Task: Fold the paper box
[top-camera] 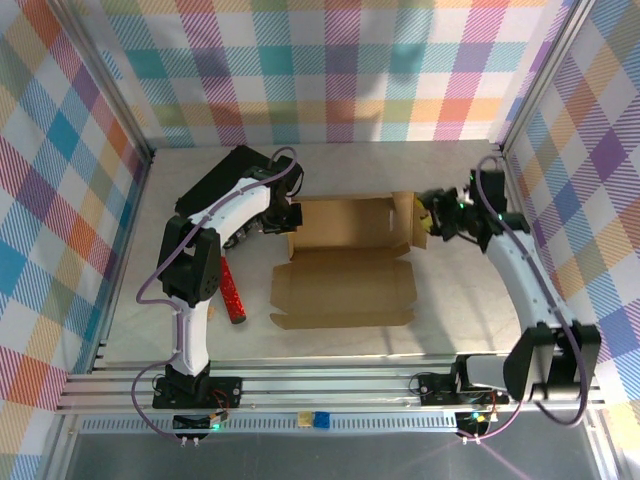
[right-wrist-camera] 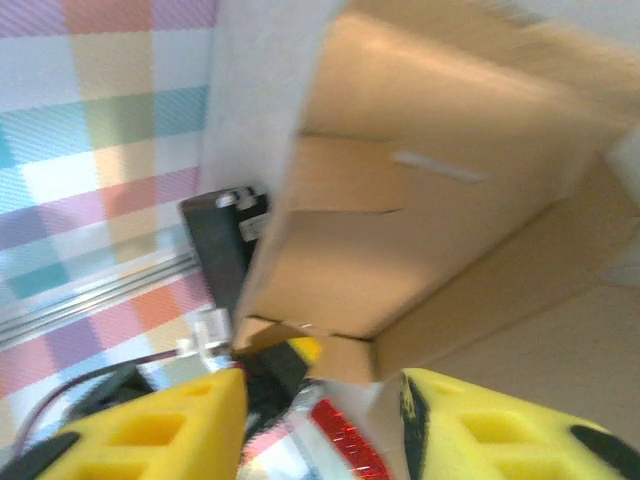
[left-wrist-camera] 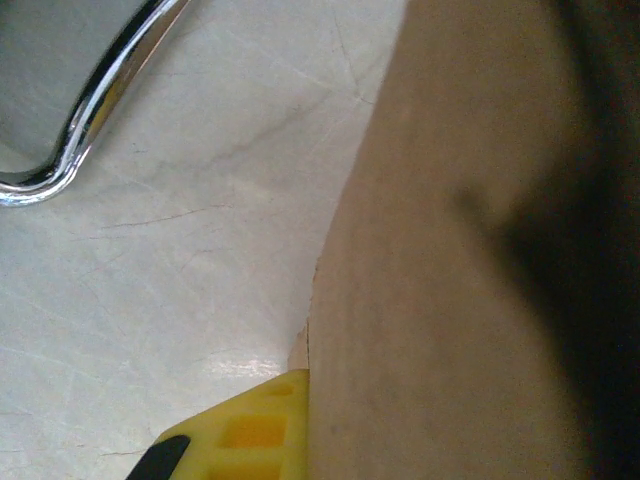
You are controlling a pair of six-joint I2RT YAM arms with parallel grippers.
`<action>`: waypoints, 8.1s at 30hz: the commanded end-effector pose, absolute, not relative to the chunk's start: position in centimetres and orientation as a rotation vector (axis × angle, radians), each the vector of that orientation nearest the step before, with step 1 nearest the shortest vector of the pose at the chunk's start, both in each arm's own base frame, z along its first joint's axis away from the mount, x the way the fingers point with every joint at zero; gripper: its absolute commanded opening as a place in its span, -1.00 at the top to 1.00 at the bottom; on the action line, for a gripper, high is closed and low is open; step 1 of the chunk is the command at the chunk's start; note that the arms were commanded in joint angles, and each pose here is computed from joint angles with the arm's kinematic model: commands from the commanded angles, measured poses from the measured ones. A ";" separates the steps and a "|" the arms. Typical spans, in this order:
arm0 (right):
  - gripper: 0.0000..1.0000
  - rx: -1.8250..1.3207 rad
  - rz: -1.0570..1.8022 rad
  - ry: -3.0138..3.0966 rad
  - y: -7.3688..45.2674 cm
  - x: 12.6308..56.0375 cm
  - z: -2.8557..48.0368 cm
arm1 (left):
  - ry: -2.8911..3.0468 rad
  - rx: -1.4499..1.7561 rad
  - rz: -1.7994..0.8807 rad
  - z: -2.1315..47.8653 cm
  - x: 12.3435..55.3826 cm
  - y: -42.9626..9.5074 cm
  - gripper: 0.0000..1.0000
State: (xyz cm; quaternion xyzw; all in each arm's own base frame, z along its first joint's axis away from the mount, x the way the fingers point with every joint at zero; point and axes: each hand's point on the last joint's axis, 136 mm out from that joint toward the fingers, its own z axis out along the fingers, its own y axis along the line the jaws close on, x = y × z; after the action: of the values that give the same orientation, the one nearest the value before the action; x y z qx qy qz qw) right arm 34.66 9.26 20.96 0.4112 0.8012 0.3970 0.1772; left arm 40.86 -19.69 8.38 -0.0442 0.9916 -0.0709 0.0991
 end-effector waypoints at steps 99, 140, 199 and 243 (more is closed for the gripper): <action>-0.12 0.055 0.371 2.569 5.1 40.3 13.8 | 2.968 -0.064 -0.226 9.7 41.4 -19.6 1.00; 1.00 0.334 -0.075 2.699 12.2 32.9 15.2 | 2.948 -0.256 -0.242 8.9 42.9 -19.9 1.00; 0.27 0.567 1.361 2.520 7.8 42.0 10.2 | 2.982 0.101 -0.388 8.0 43.5 -17.9 1.00; -0.06 -0.029 1.067 2.587 16.0 39.8 12.6 | 3.022 0.174 -0.393 7.9 44.2 -17.5 1.00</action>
State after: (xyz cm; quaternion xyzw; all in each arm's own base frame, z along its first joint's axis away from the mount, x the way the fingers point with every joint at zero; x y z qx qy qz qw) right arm 39.71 16.97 13.95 -0.0078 0.8779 0.4510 0.1609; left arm 44.52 -17.95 8.01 0.0501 0.9883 -0.1322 0.0565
